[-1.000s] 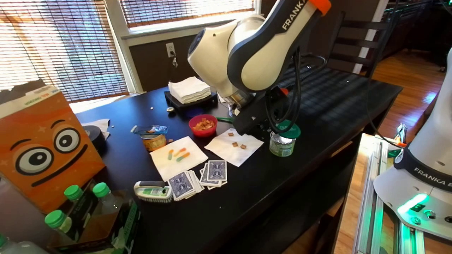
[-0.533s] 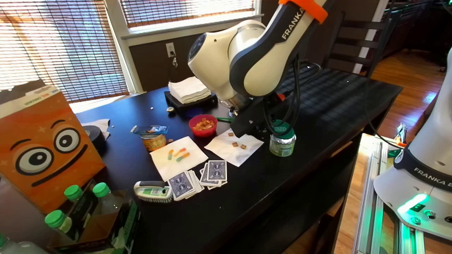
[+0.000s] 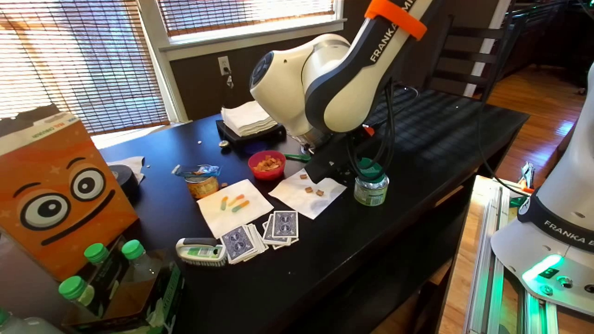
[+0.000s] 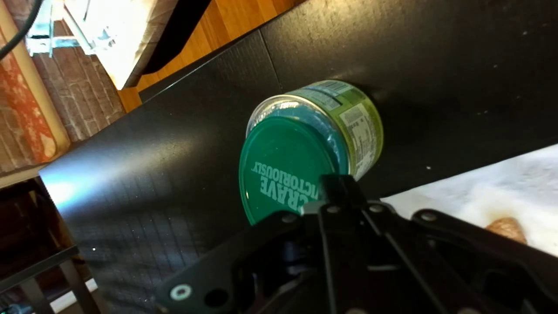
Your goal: Put the lid on the jar
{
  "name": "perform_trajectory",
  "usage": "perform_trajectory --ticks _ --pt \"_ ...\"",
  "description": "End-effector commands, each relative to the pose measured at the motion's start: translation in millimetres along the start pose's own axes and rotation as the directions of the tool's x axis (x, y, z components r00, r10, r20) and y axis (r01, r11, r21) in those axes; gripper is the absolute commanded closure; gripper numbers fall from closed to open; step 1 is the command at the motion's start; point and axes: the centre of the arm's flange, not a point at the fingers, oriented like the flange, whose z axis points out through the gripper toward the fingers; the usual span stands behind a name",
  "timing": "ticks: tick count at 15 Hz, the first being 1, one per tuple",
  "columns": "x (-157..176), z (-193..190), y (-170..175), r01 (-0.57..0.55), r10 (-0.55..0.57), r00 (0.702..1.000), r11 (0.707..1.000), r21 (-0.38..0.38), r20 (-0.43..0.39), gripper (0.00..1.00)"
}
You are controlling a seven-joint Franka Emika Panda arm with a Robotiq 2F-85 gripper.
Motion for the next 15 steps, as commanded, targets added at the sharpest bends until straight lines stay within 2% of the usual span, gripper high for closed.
perform_trajectory --ticks 1,8,15 --pt "3.9 7.8 -8.3 0.012 -0.013 0.999 1.000 -0.009 -0.032 0.99" --pt "-1.6 15.8 -11.3 0.052 -0.053 0.997 0.999 -0.016 -0.047 0.99" --pt "-3.9 21.0 -13.5 0.083 -0.083 0.996 0.996 -0.011 -0.029 0.99"
